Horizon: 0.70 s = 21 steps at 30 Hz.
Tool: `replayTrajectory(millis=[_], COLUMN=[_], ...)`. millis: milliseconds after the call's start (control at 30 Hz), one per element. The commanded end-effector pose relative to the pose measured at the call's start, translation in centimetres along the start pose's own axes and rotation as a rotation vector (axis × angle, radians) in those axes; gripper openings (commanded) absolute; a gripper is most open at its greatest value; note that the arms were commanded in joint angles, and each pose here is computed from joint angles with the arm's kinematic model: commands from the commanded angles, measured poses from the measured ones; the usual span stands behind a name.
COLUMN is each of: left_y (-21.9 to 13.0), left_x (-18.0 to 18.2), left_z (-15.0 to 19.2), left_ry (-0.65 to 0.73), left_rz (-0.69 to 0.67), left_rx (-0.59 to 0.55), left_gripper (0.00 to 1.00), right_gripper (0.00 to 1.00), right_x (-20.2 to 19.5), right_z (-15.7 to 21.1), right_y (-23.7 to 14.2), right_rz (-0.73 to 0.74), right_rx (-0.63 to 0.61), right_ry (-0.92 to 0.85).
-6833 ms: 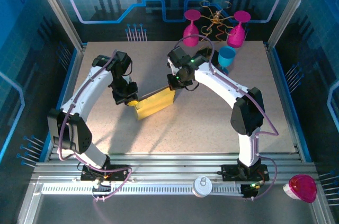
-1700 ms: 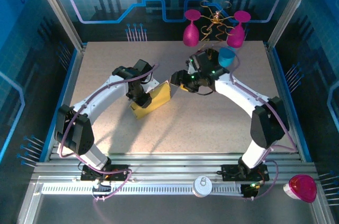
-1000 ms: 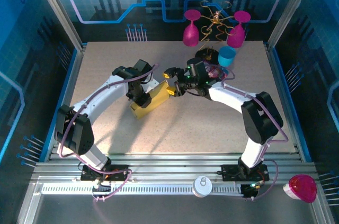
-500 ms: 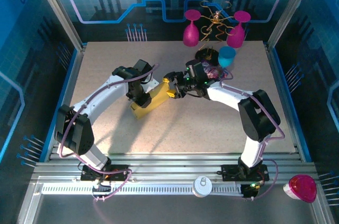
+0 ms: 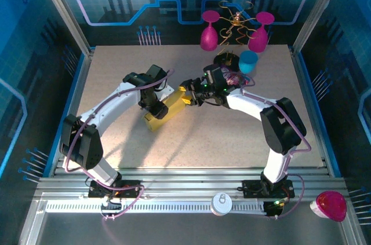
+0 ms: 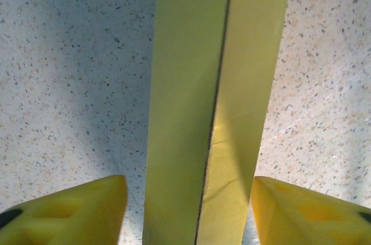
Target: Fold the paper box
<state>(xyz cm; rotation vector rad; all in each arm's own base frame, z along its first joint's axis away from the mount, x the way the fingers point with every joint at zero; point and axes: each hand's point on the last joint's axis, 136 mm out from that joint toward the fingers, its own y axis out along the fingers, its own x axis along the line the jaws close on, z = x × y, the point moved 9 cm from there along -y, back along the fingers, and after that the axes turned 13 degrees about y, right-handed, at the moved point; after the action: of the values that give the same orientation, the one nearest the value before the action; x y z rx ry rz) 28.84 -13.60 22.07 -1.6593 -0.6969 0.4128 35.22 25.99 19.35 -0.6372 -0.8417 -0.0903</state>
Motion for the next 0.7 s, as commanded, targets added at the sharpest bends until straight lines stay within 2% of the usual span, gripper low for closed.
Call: replayTrajectory(millis=[0, 233, 333, 433, 500, 667], left_y=[-1.5, -5.4, -7.1, -7.7, -7.7, -6.6], left_x=[0.0, -0.7, -1.4, -2.4, -3.0, -3.9], left_z=[-0.2, 1.0, 2.3, 4.3, 5.8, 8.3], left_ry=[-0.049, -0.230, -0.365, -0.491, -0.543, -0.586], left_rz=[-0.009, -0.020, 0.002, 0.041, 0.043, 0.023], left_rx=[-0.061, -0.194, -0.223, -0.158, -0.093, 0.008], left_gripper=[0.63, 0.70, 0.65, 0.51, 0.46, 0.47], right_gripper=[0.48, 0.47, 0.47, 0.47, 0.47, 0.46], right_x=[0.0, 0.0, 0.1, 0.2, 0.3, 0.3], right_z=[-0.6, -0.6, -0.5, -0.5, -0.5, -0.5], right_y=[0.3, 0.4, 0.4, 0.5, 0.5, 0.6], right_rz=[0.015, 0.014, 0.012, 0.011, 0.010, 0.014], right_rx=[-0.008, -0.010, -0.011, -0.007, -0.008, -0.007], right_ry=[0.012, 0.016, 0.017, 0.018, 0.020, 0.023])
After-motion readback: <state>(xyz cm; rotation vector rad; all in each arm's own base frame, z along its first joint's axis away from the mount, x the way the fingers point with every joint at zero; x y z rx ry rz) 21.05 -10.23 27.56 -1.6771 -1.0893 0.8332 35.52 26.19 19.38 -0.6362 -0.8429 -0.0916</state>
